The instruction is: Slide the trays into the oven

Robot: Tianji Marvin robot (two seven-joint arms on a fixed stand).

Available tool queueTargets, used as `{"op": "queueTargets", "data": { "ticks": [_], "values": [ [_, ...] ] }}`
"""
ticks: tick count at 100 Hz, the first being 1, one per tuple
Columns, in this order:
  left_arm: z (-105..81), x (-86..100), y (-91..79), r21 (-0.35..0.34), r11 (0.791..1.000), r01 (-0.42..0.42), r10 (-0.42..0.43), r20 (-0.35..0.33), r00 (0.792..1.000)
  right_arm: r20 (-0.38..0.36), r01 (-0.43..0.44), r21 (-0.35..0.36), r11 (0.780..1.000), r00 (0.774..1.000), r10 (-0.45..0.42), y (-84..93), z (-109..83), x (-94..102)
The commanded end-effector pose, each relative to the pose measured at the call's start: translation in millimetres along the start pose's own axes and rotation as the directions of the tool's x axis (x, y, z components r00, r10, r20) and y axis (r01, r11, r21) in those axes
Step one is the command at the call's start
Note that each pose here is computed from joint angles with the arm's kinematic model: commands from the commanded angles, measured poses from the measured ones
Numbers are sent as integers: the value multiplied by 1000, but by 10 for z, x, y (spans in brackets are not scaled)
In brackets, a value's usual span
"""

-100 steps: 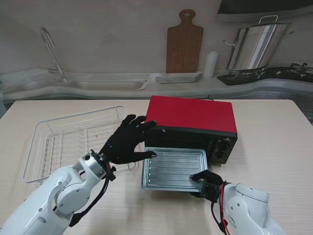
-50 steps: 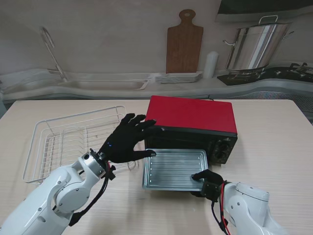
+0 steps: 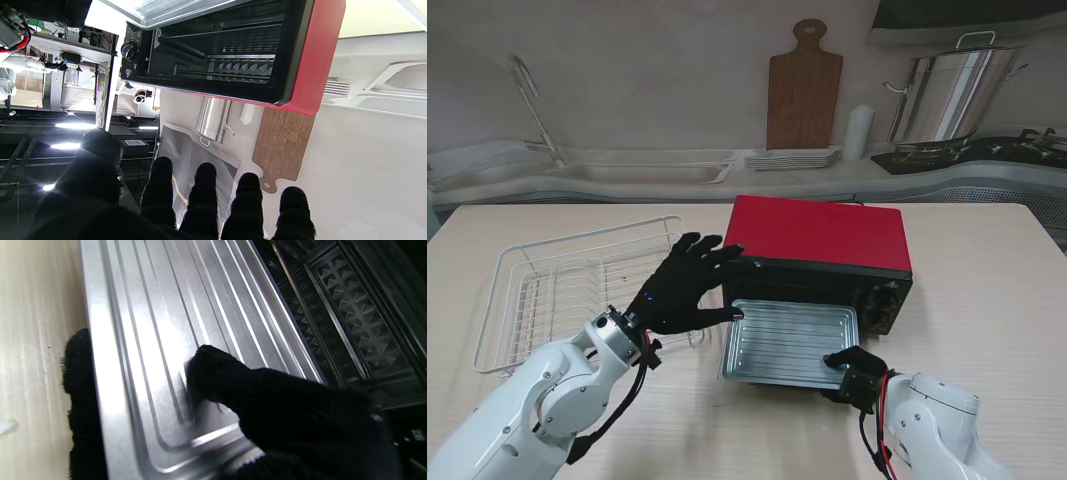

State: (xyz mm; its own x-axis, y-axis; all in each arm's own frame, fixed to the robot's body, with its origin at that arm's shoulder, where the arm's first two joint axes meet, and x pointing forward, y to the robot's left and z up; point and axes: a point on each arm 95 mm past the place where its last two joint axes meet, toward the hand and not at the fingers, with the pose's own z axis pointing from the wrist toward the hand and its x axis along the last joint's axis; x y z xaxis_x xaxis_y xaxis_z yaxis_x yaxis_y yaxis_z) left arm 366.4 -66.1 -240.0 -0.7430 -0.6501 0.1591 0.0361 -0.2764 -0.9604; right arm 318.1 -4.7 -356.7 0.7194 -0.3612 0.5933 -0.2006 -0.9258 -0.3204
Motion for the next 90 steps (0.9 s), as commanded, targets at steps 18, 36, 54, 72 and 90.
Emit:
{"op": "queueTargets", "data": {
  "ticks": [18, 36, 54, 72, 90],
  "values": [
    [-26, 15, -6, -3, 1000, 13, -13, -10, 1000, -2, -44, 12, 999, 999, 44, -66, -57, -54],
    [-33, -3, -26, 4, 1000, 17, -17, -15, 1000, 12, -33, 33, 999, 999, 33, -74, -42, -45],
    [-30, -16, -42, 10, 1000, 11, -11, -18, 1000, 13, -18, 41, 999, 1000, 17, -74, -12, -18],
    [-26, -20, -41, 14, 1000, 10, -9, -14, 1000, 29, -28, 39, 999, 999, 27, -77, 11, 4],
    [-15, -21, -45, 7, 1000, 6, -6, -14, 1000, 43, -38, 39, 999, 998, 36, -85, 45, 21]
  ]
}}
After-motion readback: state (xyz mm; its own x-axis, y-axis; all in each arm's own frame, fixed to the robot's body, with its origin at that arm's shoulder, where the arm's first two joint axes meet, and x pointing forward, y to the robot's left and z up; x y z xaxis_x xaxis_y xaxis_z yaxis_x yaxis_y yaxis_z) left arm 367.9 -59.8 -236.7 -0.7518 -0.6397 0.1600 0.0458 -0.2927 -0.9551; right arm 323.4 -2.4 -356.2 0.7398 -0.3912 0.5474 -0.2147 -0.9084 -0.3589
